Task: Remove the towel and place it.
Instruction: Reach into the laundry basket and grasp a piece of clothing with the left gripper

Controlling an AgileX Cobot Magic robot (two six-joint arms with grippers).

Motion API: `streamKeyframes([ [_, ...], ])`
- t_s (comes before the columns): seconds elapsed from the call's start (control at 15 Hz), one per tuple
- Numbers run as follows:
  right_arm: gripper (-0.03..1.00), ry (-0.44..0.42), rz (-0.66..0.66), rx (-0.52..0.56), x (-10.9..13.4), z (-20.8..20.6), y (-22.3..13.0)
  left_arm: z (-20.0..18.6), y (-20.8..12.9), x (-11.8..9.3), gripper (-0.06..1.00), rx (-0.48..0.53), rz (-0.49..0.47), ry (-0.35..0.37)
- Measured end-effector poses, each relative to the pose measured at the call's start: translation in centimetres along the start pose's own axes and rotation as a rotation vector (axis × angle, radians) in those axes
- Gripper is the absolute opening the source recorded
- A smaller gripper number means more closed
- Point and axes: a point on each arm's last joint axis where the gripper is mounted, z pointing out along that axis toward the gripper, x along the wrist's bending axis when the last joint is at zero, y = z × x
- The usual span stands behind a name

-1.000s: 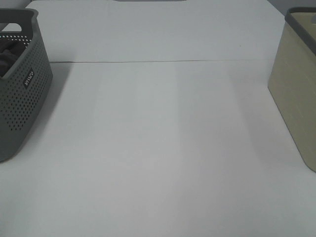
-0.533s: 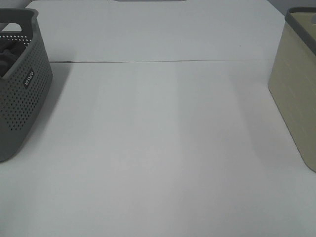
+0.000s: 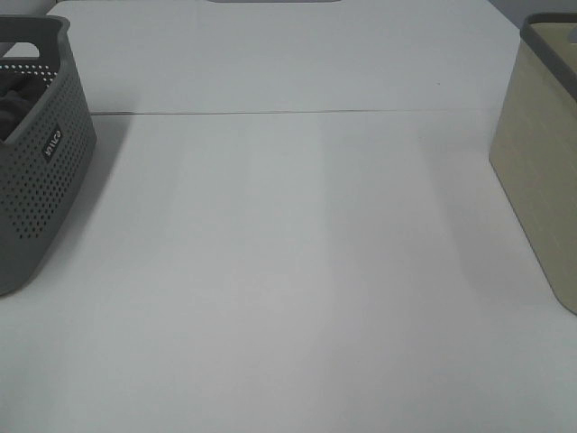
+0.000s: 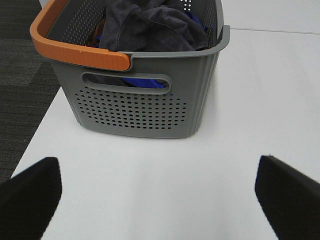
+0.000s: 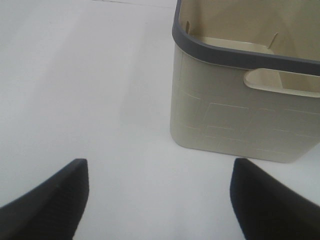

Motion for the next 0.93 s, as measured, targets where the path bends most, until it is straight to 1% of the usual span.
streamKeyframes([
  [0.07,0.76,0.0,0.0,0.0,0.0,0.0,0.0,0.0,0.0,0.0,0.99,0.002,0.022,0.0],
  [0.2,0.76,0.0,0.0,0.0,0.0,0.0,0.0,-0.7,0.7,0.0,0.99,0.043,0.107,-0.001],
  [0.33,0.76,0.0,0.0,0.0,0.0,0.0,0.0,-1.2,3.1,-0.1,0.96,0.101,0.173,0.002],
  [0.4,0.76,0.0,0.0,0.0,0.0,0.0,0.0,-0.9,4.6,-0.2,0.96,0.133,0.218,-0.001],
  [0.47,0.76,0.0,0.0,0.0,0.0,0.0,0.0,-0.2,6.3,-0.3,0.95,0.172,0.283,-0.008],
  [0.53,0.76,0.0,0.0,0.0,0.0,0.0,0.0,0.6,8.2,-0.4,0.95,0.209,0.364,-0.016],
  [0.6,0.76,0.0,0.0,0.0,0.0,0.0,0.0,2.3,10.6,-0.6,0.95,0.269,0.487,-0.036],
  [0.67,0.76,0.0,0.0,0.0,0.0,0.0,0.0,3.7,12.1,-0.7,0.95,0.307,0.574,-0.056],
  [0.73,0.76,0.0,0.0,0.0,0.0,0.0,0.0,5.6,13.4,-0.9,0.95,0.36,0.64,-0.081],
  [0.87,0.76,0.0,0.0,0.0,0.0,0.0,0.0,9.1,15.6,-1.2,0.95,0.435,0.725,-0.12],
  [0.93,0.76,0.0,0.0,0.0,0.0,0.0,0.0,10.1,16.1,-1.2,0.95,0.454,0.748,-0.131],
])
